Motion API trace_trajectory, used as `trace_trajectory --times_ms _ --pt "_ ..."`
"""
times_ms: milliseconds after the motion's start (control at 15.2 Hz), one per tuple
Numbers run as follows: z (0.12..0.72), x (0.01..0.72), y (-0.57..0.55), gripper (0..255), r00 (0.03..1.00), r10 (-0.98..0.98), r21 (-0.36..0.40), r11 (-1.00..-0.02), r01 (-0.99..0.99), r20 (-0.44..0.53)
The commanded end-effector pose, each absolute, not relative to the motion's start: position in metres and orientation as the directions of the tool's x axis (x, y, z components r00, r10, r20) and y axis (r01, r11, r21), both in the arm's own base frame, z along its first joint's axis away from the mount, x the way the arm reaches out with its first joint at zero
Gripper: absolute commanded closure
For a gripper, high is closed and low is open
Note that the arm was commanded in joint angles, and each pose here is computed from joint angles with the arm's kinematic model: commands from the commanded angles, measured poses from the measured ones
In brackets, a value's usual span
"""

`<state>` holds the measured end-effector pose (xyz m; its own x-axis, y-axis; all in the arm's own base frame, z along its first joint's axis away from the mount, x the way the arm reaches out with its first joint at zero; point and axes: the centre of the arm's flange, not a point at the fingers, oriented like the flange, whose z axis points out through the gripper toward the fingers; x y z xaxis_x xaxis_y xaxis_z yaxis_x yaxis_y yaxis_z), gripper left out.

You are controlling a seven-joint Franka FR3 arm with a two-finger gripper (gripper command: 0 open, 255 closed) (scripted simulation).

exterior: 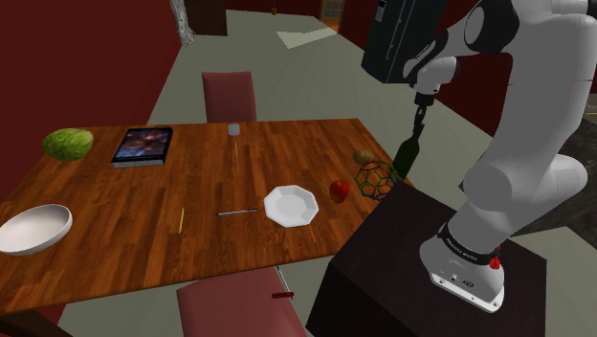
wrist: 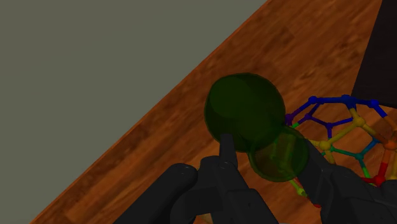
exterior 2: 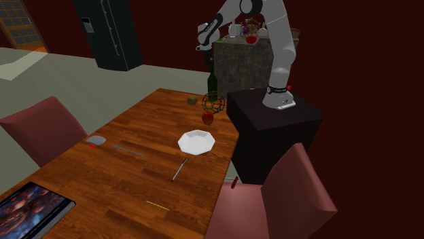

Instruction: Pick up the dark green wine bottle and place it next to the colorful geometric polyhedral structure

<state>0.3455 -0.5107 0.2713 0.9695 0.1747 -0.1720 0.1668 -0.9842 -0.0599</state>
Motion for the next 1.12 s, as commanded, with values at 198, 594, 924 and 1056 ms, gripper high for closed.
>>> trace_trajectory --times_ms 198,594,924,1056 --pt "0.271 0.345 -0.511 0 0.970 0.175 -0.059 -0.984 0.167 -0.172" --pt "0.297 0.350 -0.512 0 0.970 0.175 -0.059 -0.984 0.167 -0.172" --pt "0.321 0.354 -0.512 0 0.970 0.175 -0.059 -0.984 0.167 -0.172" --pt "0.321 0.354 -0.512 0 0.970 0.175 -0.059 -0.984 0.167 -0.172"
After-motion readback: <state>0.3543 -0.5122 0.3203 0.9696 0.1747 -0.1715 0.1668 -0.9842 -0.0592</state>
